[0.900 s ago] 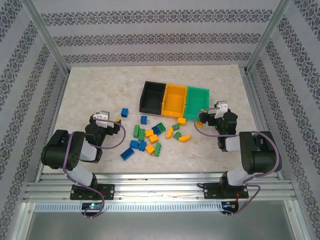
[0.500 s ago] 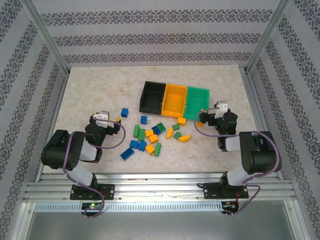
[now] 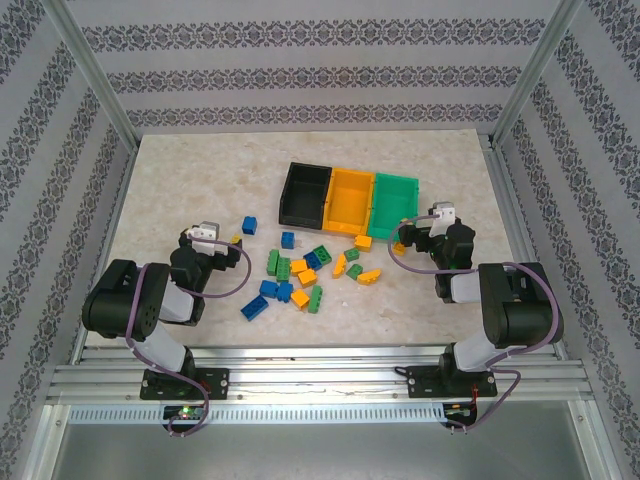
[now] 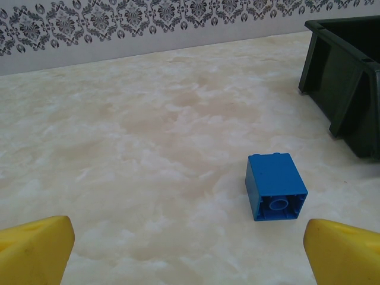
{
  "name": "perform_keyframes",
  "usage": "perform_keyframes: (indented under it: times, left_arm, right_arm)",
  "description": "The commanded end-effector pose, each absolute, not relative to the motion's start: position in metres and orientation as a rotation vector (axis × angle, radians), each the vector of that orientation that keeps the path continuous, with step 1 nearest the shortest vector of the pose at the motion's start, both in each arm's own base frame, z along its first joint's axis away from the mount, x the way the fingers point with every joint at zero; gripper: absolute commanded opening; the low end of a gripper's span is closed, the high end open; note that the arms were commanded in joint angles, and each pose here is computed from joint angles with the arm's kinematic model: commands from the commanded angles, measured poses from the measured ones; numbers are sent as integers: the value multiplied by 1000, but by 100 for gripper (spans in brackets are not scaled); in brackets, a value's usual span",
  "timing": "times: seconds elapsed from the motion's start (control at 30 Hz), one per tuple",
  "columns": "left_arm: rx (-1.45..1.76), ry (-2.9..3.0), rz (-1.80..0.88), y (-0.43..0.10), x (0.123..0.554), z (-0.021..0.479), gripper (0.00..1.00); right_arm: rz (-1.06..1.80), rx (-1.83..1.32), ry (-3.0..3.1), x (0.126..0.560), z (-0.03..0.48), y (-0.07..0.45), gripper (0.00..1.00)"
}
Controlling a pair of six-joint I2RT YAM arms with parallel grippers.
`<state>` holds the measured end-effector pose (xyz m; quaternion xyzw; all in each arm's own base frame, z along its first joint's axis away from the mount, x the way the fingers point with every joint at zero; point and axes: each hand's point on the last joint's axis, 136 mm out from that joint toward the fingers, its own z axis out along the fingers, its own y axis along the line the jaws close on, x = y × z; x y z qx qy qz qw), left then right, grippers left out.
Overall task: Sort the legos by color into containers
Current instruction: Pick up the lego from the middle-left of the table.
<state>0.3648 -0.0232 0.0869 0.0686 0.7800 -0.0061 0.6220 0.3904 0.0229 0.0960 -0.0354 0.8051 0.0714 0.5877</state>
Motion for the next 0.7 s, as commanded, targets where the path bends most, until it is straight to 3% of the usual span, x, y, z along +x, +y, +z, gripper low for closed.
perform_keyframes:
  times: [0.0,0.67]
  left_arm:
    - [183,1741,-22,-28,369,101,99]
    - [186,1731,-21,-28,368,101,99]
  right_arm:
    - [176,-108,1835,390,105,25,98]
    - [174,-109,1833,391,106,25,98]
